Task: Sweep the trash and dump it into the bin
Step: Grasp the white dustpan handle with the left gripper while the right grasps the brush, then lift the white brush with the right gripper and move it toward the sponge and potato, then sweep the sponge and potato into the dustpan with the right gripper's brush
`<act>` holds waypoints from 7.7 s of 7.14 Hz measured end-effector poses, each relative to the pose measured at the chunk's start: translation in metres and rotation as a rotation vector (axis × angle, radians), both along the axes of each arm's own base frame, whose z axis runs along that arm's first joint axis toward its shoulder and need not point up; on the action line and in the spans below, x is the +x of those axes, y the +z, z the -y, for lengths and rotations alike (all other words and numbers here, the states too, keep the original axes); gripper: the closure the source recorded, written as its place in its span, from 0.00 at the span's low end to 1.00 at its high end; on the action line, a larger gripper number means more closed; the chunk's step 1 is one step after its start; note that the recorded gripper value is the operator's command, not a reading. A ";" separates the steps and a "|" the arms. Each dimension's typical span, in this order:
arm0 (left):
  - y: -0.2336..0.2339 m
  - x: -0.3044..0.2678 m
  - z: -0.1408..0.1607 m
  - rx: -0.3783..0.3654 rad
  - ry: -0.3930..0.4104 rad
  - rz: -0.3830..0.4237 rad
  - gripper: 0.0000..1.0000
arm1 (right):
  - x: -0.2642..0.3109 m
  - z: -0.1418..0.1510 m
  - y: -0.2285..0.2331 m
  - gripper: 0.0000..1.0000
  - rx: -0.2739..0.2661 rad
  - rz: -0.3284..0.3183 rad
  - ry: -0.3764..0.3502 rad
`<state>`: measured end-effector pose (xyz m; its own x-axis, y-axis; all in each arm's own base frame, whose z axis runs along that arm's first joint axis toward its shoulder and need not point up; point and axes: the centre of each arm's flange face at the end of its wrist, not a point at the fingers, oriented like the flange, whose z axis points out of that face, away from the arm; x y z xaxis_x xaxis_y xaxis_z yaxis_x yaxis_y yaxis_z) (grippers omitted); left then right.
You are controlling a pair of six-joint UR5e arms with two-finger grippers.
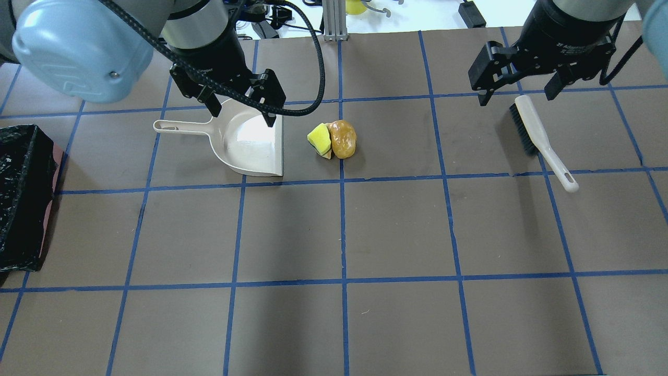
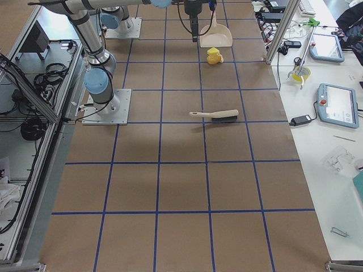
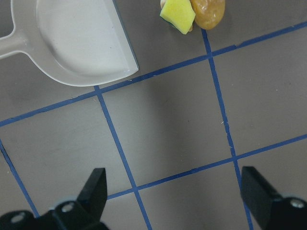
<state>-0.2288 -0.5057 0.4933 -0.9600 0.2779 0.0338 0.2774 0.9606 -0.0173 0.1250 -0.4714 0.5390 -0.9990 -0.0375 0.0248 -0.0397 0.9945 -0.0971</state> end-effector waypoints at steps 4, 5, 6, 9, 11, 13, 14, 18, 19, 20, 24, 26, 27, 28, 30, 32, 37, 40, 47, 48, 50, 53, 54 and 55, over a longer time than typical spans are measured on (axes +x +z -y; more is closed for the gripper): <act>-0.021 0.016 -0.006 0.012 -0.157 -0.005 0.02 | -0.007 0.004 -0.007 0.00 0.014 -0.021 0.048; -0.029 0.033 0.003 0.010 -0.245 -0.001 0.02 | -0.019 0.012 -0.020 0.00 0.039 -0.028 0.105; -0.039 0.065 0.017 0.017 -0.368 -0.003 0.00 | -0.042 0.026 -0.042 0.00 0.078 -0.026 0.127; -0.086 0.190 0.054 0.071 -0.648 -0.052 0.00 | -0.147 0.072 -0.132 0.00 0.154 -0.004 0.162; -0.126 0.226 0.079 0.093 -0.834 -0.088 0.00 | -0.198 0.087 -0.203 0.01 0.185 -0.028 0.201; -0.150 0.240 0.111 0.020 -0.996 -0.028 0.00 | -0.227 0.089 -0.270 0.04 0.215 -0.016 0.206; -0.158 0.240 0.123 -0.015 -1.034 0.005 0.00 | -0.232 0.085 -0.294 0.11 0.246 -0.003 0.205; -0.181 0.228 0.154 -0.087 -1.095 0.077 0.00 | -0.233 0.075 -0.318 1.00 0.291 0.005 0.251; -0.184 0.226 0.162 -0.091 -1.103 0.081 0.00 | -0.234 0.076 -0.316 1.00 0.294 -0.008 0.250; -0.191 0.223 0.168 -0.086 -1.112 0.076 0.00 | -0.235 0.076 -0.314 1.00 0.293 -0.016 0.247; -0.224 0.218 0.175 -0.012 -1.211 0.083 0.06 | -0.208 0.087 -0.274 1.00 0.262 -0.034 0.145; -0.233 0.224 0.179 0.002 -1.253 0.096 0.07 | -0.138 0.093 -0.256 1.00 0.274 -0.063 0.040; -0.238 0.224 0.179 0.007 -1.260 0.090 0.07 | -0.095 0.092 -0.254 1.00 0.285 -0.073 -0.030; -0.242 0.224 0.178 0.008 -1.262 0.084 0.08 | -0.048 0.088 -0.255 1.00 0.286 -0.086 -0.096; -0.243 0.224 0.178 0.008 -1.263 0.082 0.09 | 0.036 0.073 -0.256 1.00 0.301 -0.118 -0.146; -0.245 0.226 0.176 0.022 -1.258 0.077 0.09 | 0.108 0.060 -0.259 1.00 0.322 -0.113 -0.216; -0.255 0.226 0.170 0.036 -1.249 0.063 0.62 | 0.216 0.027 -0.280 1.00 0.368 -0.058 -0.325; -0.255 0.225 0.170 0.033 -1.247 0.061 0.96 | 0.229 0.031 -0.280 1.00 0.356 -0.039 -0.394; -0.249 0.220 0.168 0.043 -1.248 0.069 0.98 | 0.295 0.060 -0.321 1.00 0.353 -0.059 -0.299; -0.249 0.219 0.168 0.042 -1.248 0.070 0.98 | 0.312 0.064 -0.325 1.00 0.340 -0.063 -0.269; -0.249 0.219 0.168 0.042 -1.249 0.070 0.98 | 0.340 0.060 -0.322 1.00 0.302 -0.051 -0.176; -0.249 0.219 0.169 0.041 -1.249 0.069 0.98 | 0.380 0.053 -0.314 1.00 0.285 -0.006 -0.062; -0.249 0.218 0.169 0.041 -1.249 0.070 0.98 | 0.396 0.055 -0.313 1.00 0.280 0.015 -0.038; -0.248 0.218 0.169 0.040 -1.249 0.070 0.98 | 0.409 0.057 -0.306 1.00 0.272 0.039 -0.022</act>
<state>-0.0107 -0.6744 0.2450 -0.0412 0.9989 0.0231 0.9976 0.0398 0.0570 0.5341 -0.5281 0.2330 -0.9996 -0.0158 -0.0216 -0.0193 0.9848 0.1729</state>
